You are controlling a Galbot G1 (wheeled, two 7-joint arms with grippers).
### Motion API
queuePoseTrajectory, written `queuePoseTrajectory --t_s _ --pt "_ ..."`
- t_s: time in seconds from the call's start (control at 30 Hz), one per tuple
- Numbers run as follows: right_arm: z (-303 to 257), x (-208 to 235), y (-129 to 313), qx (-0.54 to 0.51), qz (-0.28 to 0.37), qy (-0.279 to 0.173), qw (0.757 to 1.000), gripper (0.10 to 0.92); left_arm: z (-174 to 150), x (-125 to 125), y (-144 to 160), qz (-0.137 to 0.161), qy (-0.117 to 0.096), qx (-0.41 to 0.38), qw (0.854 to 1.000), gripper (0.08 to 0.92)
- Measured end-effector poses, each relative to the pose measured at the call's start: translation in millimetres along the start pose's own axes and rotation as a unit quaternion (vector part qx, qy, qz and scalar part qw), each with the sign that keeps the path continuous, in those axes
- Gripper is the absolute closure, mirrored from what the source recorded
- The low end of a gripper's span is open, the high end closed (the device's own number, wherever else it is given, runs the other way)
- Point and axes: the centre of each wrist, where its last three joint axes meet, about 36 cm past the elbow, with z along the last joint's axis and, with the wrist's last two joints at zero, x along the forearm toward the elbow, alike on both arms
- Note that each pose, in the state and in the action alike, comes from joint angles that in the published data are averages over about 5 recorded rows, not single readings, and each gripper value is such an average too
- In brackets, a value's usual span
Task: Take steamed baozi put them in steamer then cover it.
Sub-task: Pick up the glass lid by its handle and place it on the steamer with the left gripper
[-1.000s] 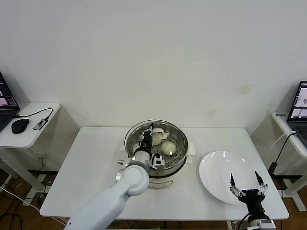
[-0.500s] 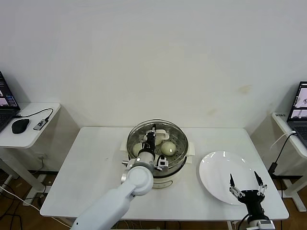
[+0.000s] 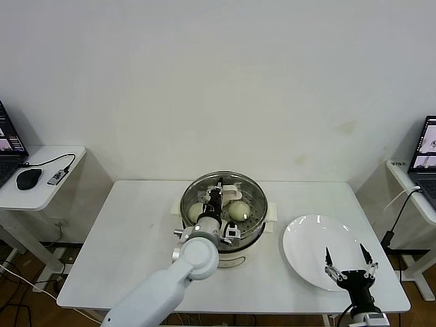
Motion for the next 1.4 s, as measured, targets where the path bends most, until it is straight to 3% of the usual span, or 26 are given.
queuePoseTrajectory --t_s 1.17,1.27,1.4 --pt "1.8 0.4 2.0 0.002 -0.005 0.003 1.0 0.2 -0.8 3.3 -9.0 -0.003 -0.003 -0.008 1.0 0.851" --pt "1.7 0.4 2.3 0.002 -0.006 0.003 1.0 0.2 -2.4 4.1 -8.5 -0.006 -0.004 -0.005 1.0 0.83" --pt "1.4 0.4 2.7 0.002 -0.007 0.003 1.0 0.2 -2.4 6.2 -6.7 -0.011 -0.004 -0.001 1.0 0.726"
